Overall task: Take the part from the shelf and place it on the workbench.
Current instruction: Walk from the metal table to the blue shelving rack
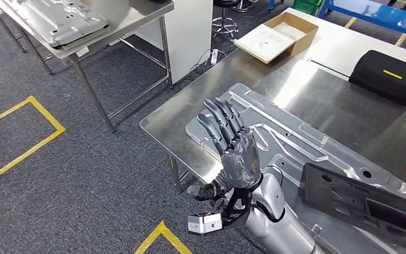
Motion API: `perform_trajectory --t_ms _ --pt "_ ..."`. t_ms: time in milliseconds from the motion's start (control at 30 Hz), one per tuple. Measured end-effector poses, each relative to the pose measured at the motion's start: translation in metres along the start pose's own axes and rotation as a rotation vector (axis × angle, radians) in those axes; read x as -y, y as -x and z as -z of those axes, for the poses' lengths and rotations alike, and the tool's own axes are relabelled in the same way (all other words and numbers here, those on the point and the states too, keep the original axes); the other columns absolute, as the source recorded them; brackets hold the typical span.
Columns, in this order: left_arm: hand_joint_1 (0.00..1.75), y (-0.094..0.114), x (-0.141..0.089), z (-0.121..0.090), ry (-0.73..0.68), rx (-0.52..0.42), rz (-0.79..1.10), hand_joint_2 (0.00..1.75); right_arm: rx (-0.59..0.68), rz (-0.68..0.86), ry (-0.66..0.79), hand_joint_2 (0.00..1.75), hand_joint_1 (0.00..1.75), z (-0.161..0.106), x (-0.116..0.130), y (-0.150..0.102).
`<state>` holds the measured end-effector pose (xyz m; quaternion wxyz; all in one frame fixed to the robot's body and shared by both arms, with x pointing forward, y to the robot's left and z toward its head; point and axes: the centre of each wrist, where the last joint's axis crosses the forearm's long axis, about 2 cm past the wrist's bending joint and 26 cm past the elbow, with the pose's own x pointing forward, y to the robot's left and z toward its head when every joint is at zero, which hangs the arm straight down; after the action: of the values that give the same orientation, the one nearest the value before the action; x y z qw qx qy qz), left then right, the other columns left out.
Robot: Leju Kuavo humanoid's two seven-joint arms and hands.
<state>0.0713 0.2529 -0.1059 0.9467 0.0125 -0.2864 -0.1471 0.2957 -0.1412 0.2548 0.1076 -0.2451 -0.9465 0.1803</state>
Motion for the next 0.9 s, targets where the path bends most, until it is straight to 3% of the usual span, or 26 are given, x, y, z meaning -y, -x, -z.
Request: perform_trajectory --t_ms 200,900 --pt "0.00 0.008 -0.012 -0.002 -0.022 -0.016 0.021 0.00 0.002 0.001 0.005 0.00 0.00 -0.002 -0.003 -0.004" --pt "0.00 -0.025 -0.026 0.013 0.020 0.057 0.103 0.00 0.026 -0.091 -0.024 0.00 0.00 -0.006 -0.003 -0.009"
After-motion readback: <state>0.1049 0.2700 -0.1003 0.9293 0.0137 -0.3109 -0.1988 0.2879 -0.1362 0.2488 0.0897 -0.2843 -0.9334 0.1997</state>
